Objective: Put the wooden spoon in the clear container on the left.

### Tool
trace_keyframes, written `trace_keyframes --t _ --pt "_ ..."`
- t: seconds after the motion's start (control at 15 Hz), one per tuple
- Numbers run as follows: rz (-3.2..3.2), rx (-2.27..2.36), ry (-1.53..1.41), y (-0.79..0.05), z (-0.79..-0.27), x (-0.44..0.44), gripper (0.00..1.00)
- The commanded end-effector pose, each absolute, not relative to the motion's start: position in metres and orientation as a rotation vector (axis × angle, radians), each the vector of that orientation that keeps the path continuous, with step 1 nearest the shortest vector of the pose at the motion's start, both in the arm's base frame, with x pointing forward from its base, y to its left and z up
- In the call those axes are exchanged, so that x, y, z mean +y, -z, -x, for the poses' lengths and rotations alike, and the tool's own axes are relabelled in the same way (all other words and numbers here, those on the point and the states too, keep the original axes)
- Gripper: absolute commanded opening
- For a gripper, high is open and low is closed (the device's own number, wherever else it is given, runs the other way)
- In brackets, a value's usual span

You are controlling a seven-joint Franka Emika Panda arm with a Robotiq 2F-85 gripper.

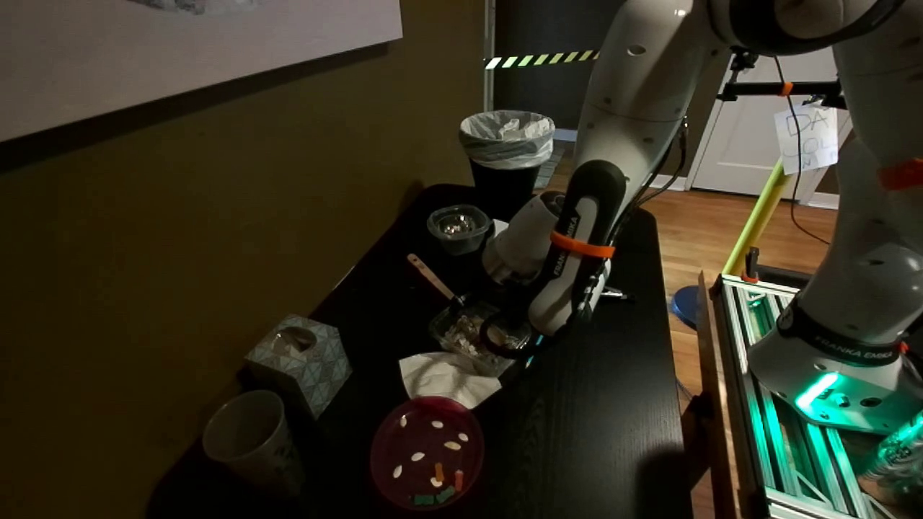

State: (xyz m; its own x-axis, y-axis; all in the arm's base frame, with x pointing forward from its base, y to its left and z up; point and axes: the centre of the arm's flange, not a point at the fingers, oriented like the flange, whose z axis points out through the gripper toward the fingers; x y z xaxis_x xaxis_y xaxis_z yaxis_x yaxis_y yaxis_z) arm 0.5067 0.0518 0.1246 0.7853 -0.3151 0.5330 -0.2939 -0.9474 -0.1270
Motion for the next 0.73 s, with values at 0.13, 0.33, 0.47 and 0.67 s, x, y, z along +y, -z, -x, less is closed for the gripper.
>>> trace_keyframes --t 0.13,0.33,0.47,0.67 --pt "2.878 0.630 0.981 -0.169 -0.508 0.033 0.93" --pt "2.839 0.721 1.074 -0.204 -0.513 0.010 1.00" --pt "2.885 0.768 0.965 -0.226 -0.510 -0.016 1.00" --pt "2.834 0.734 1.045 -0.219 -0.522 -0.017 1.00"
